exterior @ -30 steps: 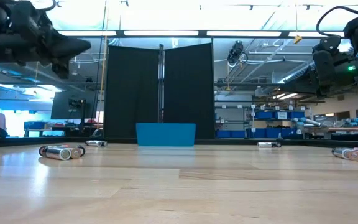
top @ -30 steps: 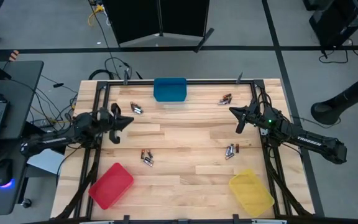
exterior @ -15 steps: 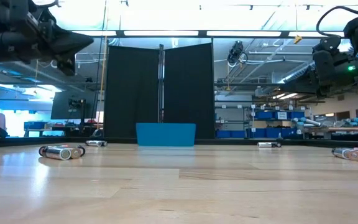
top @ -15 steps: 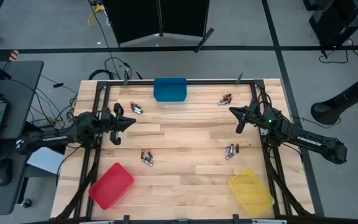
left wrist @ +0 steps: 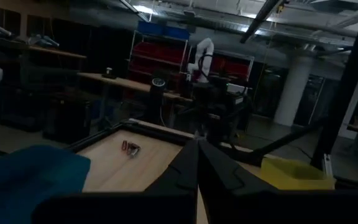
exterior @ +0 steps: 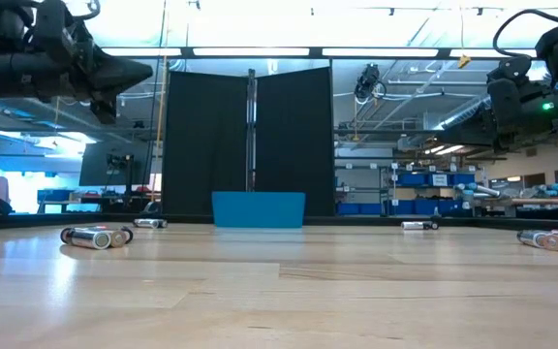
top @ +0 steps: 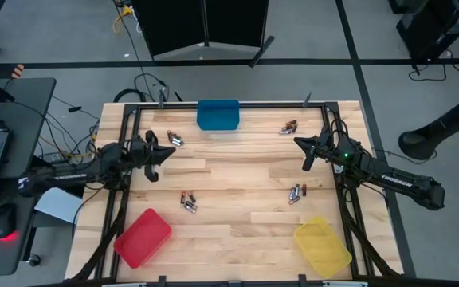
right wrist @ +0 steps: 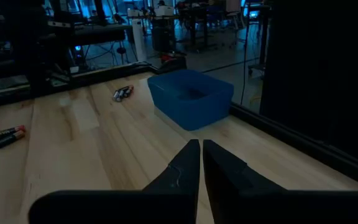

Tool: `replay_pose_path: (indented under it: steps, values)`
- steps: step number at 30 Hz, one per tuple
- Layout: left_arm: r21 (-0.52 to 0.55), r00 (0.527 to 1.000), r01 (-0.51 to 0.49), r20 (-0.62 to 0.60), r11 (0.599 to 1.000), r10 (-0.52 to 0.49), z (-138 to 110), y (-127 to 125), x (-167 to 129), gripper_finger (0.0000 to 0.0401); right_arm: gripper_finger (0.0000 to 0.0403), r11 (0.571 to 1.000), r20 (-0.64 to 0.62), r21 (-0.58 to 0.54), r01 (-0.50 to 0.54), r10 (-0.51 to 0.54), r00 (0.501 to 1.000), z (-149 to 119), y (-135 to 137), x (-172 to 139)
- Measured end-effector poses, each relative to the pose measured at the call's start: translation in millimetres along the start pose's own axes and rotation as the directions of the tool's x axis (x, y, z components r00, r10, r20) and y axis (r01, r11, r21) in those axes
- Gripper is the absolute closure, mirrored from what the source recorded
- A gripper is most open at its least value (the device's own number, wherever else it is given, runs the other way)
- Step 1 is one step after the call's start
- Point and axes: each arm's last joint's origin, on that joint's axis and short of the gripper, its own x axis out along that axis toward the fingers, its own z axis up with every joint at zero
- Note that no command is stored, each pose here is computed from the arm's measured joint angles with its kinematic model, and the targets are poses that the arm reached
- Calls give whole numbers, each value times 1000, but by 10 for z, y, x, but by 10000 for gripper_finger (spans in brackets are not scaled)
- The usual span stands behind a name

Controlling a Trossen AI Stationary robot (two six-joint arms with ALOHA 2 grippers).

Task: Sort batteries
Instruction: Put the black-brown battery into the blue bin

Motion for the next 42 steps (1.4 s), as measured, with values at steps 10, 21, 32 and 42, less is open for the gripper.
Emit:
replay_pose_path:
  steps: [10, 21, 32, 42]
  values:
    - [20, 973, 178, -152, 984, -173, -83, -52, 83, 386, 370, 1000, 0, 0, -1, 1, 1000, -1, 0, 0]
    - [63, 954, 165, -262, 984, -143, -126, -45, 235, 386, 370, 1000, 0, 0, 0, 0, 1000, -1, 0, 0]
    - [37, 874, 147, -472, 988, -113, -107, -67, 375, 386, 370, 1000, 17, -22, -2, 2, 1000, 16, 2, 0]
    - [11, 641, 238, -753, 971, -148, 22, -338, 638, 386, 370, 1000, 219, -10, -17, 19, 976, 213, 19, -24]
